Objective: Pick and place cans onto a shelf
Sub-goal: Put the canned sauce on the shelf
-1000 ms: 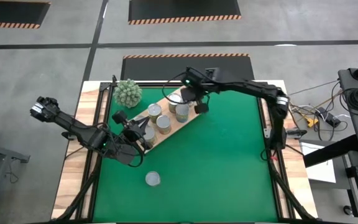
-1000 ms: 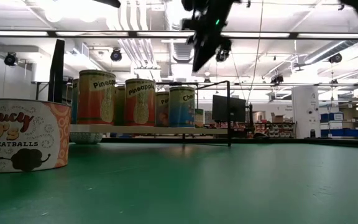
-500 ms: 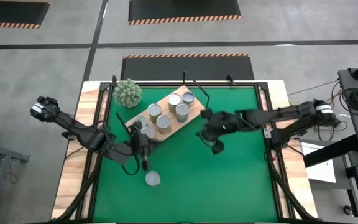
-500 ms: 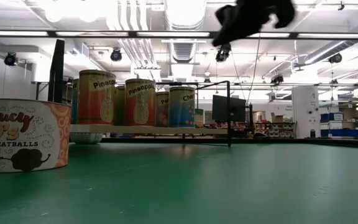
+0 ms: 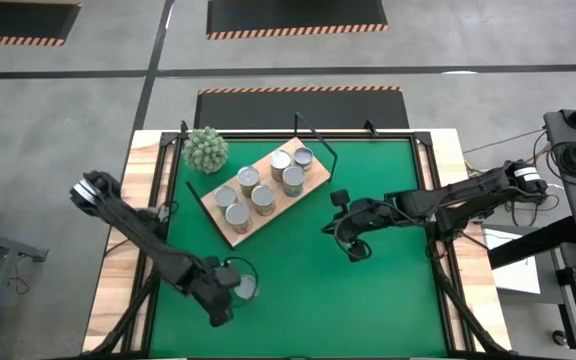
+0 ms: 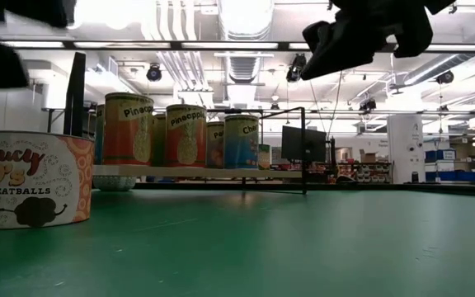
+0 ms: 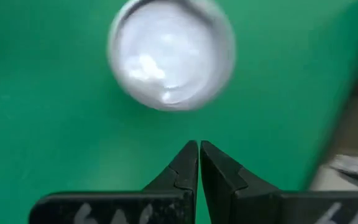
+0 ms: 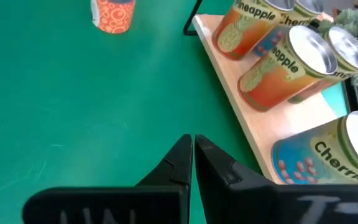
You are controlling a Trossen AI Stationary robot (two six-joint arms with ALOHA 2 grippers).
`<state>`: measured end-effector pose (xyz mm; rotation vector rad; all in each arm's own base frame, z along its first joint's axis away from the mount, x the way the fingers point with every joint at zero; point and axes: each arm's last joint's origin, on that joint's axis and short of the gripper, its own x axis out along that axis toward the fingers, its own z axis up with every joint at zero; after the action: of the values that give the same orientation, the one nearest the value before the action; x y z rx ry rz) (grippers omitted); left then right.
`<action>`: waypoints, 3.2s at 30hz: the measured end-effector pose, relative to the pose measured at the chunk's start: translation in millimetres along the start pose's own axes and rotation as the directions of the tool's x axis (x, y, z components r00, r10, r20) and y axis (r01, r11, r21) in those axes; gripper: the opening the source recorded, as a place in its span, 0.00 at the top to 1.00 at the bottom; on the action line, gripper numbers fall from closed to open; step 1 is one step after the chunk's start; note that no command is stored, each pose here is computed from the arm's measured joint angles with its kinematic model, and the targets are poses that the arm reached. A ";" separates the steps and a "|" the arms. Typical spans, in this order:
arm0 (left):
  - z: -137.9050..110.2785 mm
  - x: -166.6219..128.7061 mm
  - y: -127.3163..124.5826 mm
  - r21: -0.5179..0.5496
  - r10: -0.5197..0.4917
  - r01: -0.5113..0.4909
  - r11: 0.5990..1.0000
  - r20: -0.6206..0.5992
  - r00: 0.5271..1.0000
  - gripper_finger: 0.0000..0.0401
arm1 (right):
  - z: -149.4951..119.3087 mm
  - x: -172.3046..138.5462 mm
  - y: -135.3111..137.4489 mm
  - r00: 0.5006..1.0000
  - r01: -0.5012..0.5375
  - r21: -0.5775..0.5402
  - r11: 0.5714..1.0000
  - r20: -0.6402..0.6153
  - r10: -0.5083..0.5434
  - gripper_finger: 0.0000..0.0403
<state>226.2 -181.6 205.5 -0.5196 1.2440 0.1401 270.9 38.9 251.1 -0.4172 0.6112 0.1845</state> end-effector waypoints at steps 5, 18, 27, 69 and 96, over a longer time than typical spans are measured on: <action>8.7 29.0 3.4 -0.015 0.121 -0.120 0.993 0.068 0.990 1.00 | 1.3 2.0 -0.5 1.000 0.011 -0.015 1.000 0.014 -0.011 0.98; 84.6 14.1 -33.2 0.355 -0.007 -0.239 0.904 0.571 0.821 1.00 | -7.5 0.3 3.7 0.996 -0.022 0.061 0.998 -0.080 0.027 0.98; 82.3 19.7 -25.4 0.358 0.050 -0.314 0.880 0.586 0.809 1.00 | -17.1 -8.8 16.3 0.975 -0.071 0.124 0.990 -0.199 0.095 0.98; 102.9 94.5 -17.7 0.268 0.080 -0.322 0.908 0.643 0.761 1.00 | -73.4 52.2 85.7 0.999 -0.032 0.478 0.878 0.017 0.027 0.32; 184.2 84.8 -44.1 0.380 0.095 -0.335 0.862 0.528 0.844 1.00 | -65.8 -21.9 61.1 0.963 0.248 0.366 0.897 -0.191 -0.189 0.43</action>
<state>430.3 -152.4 181.0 0.0880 0.7816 0.1553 201.6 64.5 195.6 -0.1131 0.7262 -0.1866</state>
